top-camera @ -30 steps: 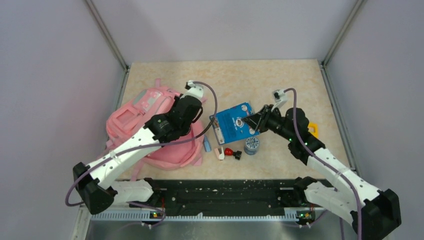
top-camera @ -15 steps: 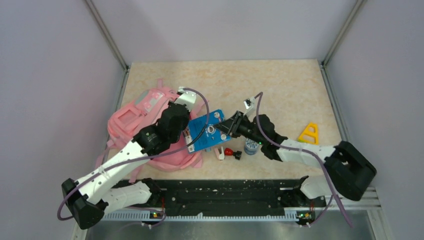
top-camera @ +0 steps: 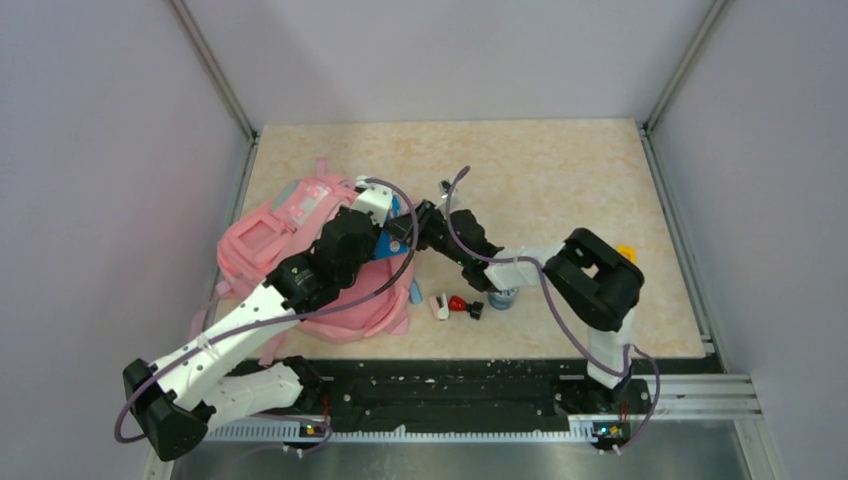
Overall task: Pack the student bag
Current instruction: Place the book in the student bag, then move the student bag to the center of the board.
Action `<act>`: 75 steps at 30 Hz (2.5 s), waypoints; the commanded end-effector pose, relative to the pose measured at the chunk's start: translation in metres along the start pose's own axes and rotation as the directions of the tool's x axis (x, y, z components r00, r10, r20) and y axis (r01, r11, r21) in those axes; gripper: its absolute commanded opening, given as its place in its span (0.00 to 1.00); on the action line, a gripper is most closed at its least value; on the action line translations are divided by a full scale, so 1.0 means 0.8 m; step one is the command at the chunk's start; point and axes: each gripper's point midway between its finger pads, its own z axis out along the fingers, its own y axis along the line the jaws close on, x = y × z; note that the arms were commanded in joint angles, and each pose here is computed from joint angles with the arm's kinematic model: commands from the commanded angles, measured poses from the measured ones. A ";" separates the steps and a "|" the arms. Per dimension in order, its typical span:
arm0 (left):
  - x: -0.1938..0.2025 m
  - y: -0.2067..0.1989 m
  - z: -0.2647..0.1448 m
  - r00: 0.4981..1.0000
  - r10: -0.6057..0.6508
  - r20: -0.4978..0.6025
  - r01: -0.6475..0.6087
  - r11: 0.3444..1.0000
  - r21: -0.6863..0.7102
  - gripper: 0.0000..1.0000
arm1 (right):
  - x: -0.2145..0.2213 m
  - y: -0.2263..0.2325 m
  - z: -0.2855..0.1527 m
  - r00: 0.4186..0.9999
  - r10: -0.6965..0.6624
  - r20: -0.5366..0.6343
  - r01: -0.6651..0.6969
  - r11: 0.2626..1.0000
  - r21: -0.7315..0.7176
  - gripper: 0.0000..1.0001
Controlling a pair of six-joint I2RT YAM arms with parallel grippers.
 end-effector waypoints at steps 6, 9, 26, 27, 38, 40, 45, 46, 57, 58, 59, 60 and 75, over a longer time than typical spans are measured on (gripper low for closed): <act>-0.060 -0.008 -0.012 0.977 -0.129 0.171 0.118 0.990 0.077 0.00 | -0.019 0.038 0.086 0.972 0.011 0.234 0.021 0.991 -0.132 0.00; -0.059 -0.007 -0.011 0.977 -0.129 0.168 0.119 0.990 0.073 0.00 | -0.010 0.016 0.106 0.963 -0.002 0.269 0.027 0.996 -0.089 0.00; -0.054 -0.009 -0.005 0.977 -0.152 0.149 0.142 0.987 0.078 0.00 | 0.041 -0.027 0.134 0.952 -0.227 0.205 0.220 0.974 0.054 0.48; -0.054 -0.008 -0.005 0.977 -0.153 0.149 0.143 0.987 0.077 0.00 | 0.039 -0.017 0.128 0.943 -0.258 0.210 0.258 0.966 0.029 0.54; -0.052 -0.003 -0.004 0.977 -0.153 0.145 0.146 0.987 0.062 0.00 | 0.031 -0.004 0.077 0.910 -0.394 0.130 0.387 0.919 0.079 0.78; -0.053 -0.003 -0.004 0.977 -0.155 0.148 0.147 0.987 0.062 0.00 | 0.033 -0.009 0.068 0.911 -0.397 0.114 0.388 0.917 0.093 0.78; -0.053 0.000 -0.005 0.977 -0.154 0.149 0.147 0.988 0.053 0.00 | 0.033 -0.015 0.043 0.906 -0.413 0.090 0.402 0.908 0.122 0.78; -0.053 0.001 -0.005 0.977 -0.154 0.150 0.149 0.988 0.049 0.00 | 0.031 -0.016 0.036 0.901 -0.425 0.090 0.413 0.902 0.125 0.77; -0.053 0.004 -0.006 0.976 -0.156 0.154 0.151 0.988 0.044 0.00 | 0.004 -0.061 -0.025 0.718 -0.686 -0.119 0.679 0.652 0.338 0.76; -0.053 0.004 -0.006 0.976 -0.155 0.153 0.150 0.988 0.044 0.00 | 0.007 -0.069 -0.028 0.695 -0.701 -0.157 0.704 0.621 0.344 0.78; -0.054 0.004 -0.006 0.976 -0.156 0.155 0.151 0.988 0.044 0.00 | 0.011 -0.076 -0.030 0.674 -0.712 -0.197 0.728 0.593 0.344 0.78; -0.054 0.004 -0.007 0.975 -0.157 0.155 0.152 0.987 0.043 0.00 | 0.016 -0.083 -0.031 0.655 -0.719 -0.232 0.747 0.569 0.344 0.79; -0.049 0.022 0.016 0.969 -0.210 0.132 0.208 0.978 0.031 0.00 | 0.051 -0.107 0.028 0.602 -0.702 -0.380 0.797 0.554 0.241 0.67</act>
